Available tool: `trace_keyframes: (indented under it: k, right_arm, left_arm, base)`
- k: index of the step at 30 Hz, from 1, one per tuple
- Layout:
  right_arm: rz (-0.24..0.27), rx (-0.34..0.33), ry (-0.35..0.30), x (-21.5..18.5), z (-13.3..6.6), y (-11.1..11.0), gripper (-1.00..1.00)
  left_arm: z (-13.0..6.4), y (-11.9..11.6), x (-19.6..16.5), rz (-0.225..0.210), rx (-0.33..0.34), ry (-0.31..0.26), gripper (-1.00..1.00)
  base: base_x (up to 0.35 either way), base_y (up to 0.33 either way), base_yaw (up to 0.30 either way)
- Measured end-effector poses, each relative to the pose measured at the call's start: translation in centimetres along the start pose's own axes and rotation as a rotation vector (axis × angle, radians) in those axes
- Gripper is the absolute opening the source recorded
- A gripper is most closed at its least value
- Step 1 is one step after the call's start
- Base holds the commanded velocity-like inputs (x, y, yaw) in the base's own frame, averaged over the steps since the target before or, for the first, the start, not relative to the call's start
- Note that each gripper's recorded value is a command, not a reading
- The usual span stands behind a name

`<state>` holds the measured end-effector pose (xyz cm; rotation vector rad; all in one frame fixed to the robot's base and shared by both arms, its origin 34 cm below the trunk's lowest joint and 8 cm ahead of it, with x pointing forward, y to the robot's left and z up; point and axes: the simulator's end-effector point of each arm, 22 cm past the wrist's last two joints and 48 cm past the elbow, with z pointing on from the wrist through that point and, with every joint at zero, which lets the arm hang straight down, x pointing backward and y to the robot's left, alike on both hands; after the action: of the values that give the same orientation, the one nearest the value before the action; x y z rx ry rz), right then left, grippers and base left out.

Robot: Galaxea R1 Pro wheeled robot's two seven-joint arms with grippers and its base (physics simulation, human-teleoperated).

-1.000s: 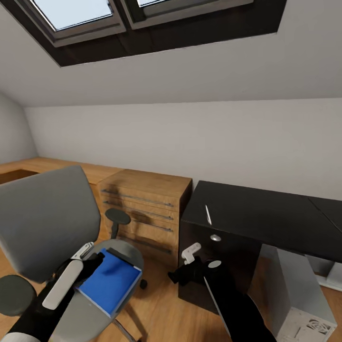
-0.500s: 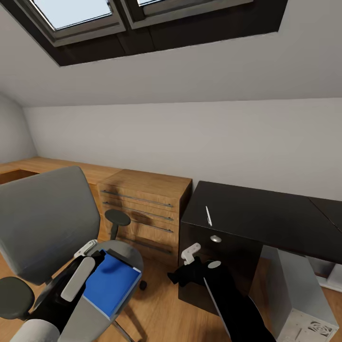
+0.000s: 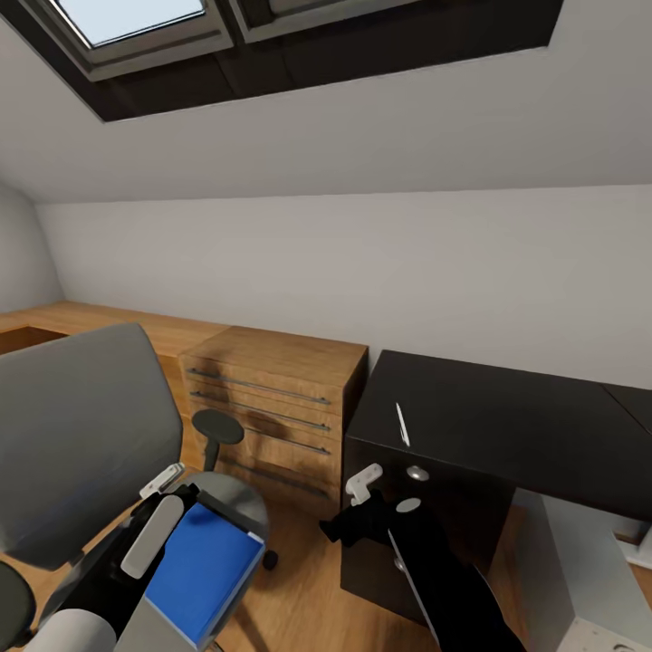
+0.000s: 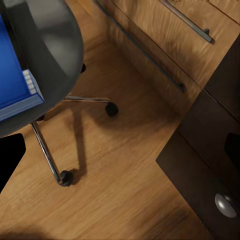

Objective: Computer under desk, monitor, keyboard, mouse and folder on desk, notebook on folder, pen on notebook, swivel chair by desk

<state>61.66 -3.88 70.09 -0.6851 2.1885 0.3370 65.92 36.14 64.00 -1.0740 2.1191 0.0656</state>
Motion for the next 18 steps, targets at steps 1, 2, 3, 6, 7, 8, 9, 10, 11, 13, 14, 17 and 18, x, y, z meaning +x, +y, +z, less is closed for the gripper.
trace_keyframes:
  k: [1, 2, 3, 6, 7, 8, 9, 10, 11, 13, 14, 17, 18]
  right_arm:
    - [-0.001, -0.001, 0.0, 0.0, 0.0, 0.0, 1.0]
    - [-0.002, -0.002, -0.001, 0.0, 0.1, 0.1, 1.0]
    - [-0.004, -0.003, -0.003, 0.1, 0.1, 0.1, 1.0]
    - [-0.01, -0.018, 0.0, 1.5, 0.7, 0.8, 1.0]
    - [-0.012, -0.024, 0.003, 2.2, 0.9, 1.0, 1.0]
    - [-0.015, -0.028, 0.006, 3.0, 1.1, 1.2, 1.0]
    - [-0.022, -0.029, 0.009, 3.8, 1.3, 1.3, 1.0]
    - [-0.031, -0.028, 0.014, 4.5, 1.5, 1.2, 1.0]
    - [-0.063, -0.018, 0.033, 6.2, 1.8, 0.8, 1.0]
    - [-0.141, -0.001, 0.079, 9.2, 2.2, 0.1, 1.0]
    - [-0.155, 0.002, 0.087, 9.7, 2.2, -0.1, 1.0]
    - [-0.181, 0.006, 0.104, 10.7, 2.3, -0.4, 1.0]
    - [-0.187, 0.007, 0.108, 10.9, 2.3, -0.4, 1.0]
  left_arm:
    - [0.1, 0.1, 0.1, 0.001, -0.002, 0.001, 1.0]
    - [0.1, 0.2, 0.1, 0.001, -0.004, 0.003, 1.0]
    - [0.2, 0.2, 0.2, 0.0, -0.004, 0.004, 1.0]
    - [0.3, 0.2, 0.3, 0.003, 0.001, 0.006, 1.0]
    - [0.3, 0.2, 0.3, 0.004, 0.002, 0.005, 1.0]
    - [0.3, 0.2, 0.2, 0.005, 0.003, 0.005, 1.0]
    - [0.3, 0.2, 0.2, 0.005, 0.003, 0.004, 1.0]
    - [0.4, 0.3, 0.1, 0.006, 0.003, 0.003, 1.0]
    - [0.4, 0.4, 0.0, 0.008, 0.002, 0.002, 1.0]
    - [0.6, 0.6, 0.0, 0.01, -0.002, 0.003, 1.0]
    - [0.6, 0.7, 0.0, 0.01, -0.002, 0.003, 1.0]
    - [0.6, 0.7, 0.1, 0.01, -0.002, 0.004, 1.0]
    - [0.6, 0.7, 0.1, 0.01, -0.002, 0.004, 1.0]
  base:
    - [0.032, 0.0, 0.0]
    - [0.025, 0.0, 0.0]
    - [0.02, 0.0, 0.0]
    - [0.012, 0.0, 0.0]
    - [0.007, 0.0, 0.0]
    - [0.005, 0.0, 0.0]
    - [0.004, 0.0, 0.0]
    - [0.003, 0.0, 0.0]
    - [0.002, 0.0, 0.0]
    - [0.001, 0.0, 0.0]
    - [0.0, 0.0, 0.0]
    - [0.0, 0.0, 0.0]
    - [0.0, 0.0, 0.0]
